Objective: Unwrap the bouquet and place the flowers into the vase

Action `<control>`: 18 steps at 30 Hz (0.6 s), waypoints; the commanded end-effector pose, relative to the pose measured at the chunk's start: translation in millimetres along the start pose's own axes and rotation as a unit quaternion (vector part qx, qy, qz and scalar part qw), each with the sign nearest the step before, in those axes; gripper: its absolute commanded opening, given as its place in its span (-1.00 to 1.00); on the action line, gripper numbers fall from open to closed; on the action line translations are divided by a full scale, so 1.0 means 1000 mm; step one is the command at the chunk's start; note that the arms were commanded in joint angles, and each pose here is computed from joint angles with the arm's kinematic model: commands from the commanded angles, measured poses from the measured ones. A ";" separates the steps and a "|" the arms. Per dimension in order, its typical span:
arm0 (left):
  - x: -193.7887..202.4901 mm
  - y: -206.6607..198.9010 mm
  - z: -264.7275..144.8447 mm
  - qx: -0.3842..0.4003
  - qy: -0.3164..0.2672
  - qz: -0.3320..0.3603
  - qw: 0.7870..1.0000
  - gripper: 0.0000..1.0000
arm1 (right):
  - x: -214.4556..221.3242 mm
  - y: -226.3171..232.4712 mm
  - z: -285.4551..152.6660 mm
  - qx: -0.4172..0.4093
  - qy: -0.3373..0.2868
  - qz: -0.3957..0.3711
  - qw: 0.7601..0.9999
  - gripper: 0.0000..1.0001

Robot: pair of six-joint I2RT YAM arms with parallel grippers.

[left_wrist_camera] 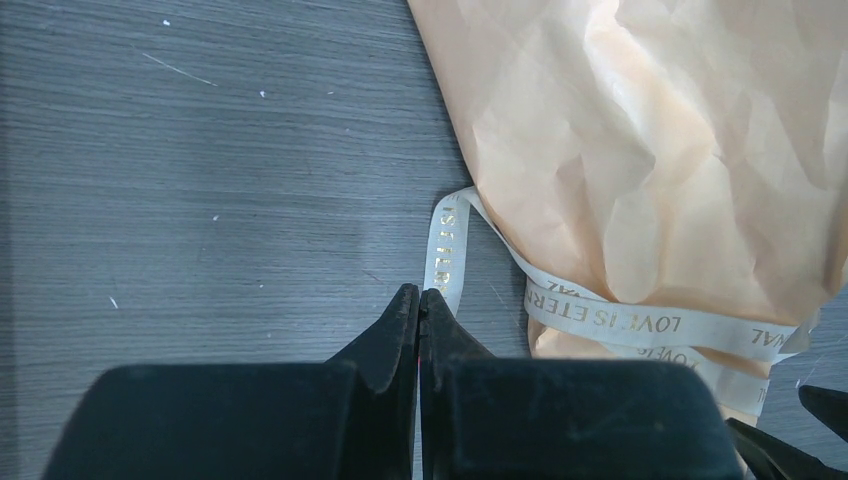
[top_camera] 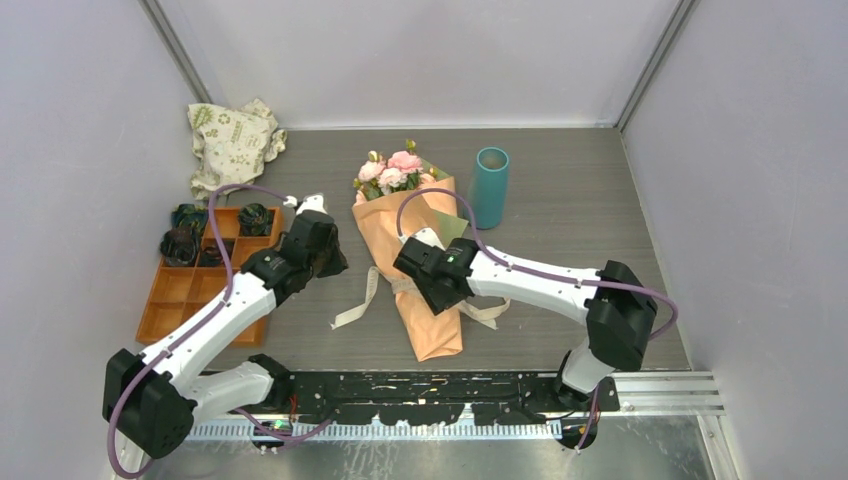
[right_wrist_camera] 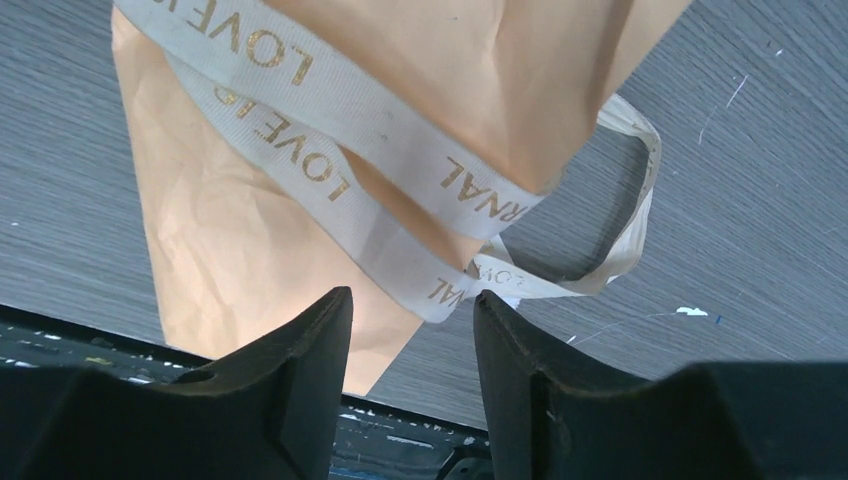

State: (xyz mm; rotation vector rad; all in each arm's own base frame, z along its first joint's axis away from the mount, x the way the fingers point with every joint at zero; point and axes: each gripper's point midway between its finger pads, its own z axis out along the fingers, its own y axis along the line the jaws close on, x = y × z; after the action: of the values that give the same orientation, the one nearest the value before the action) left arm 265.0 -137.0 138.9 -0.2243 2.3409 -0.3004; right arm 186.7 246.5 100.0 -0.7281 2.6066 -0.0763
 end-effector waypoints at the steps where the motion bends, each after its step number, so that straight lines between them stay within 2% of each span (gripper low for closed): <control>1: -0.010 -0.004 -0.005 0.013 -0.024 -0.009 1.000 -0.99 | -0.012 0.003 0.005 0.002 -0.014 -0.016 1.000 0.08; 12: -0.013 -0.003 -0.010 0.014 -0.030 -0.010 0.999 -0.99 | -0.007 0.001 0.032 0.036 0.003 -0.042 0.998 0.08; 18: -0.012 -0.003 -0.010 0.015 -0.029 -0.013 0.999 -0.99 | -0.007 0.004 0.046 0.034 0.012 -0.049 0.998 -0.03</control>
State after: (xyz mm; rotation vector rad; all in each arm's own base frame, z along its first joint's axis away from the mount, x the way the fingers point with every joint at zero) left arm 262.6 -135.5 144.9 -0.2268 2.3190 -0.3155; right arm 198.9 248.7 62.1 -0.8408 2.6038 -0.2182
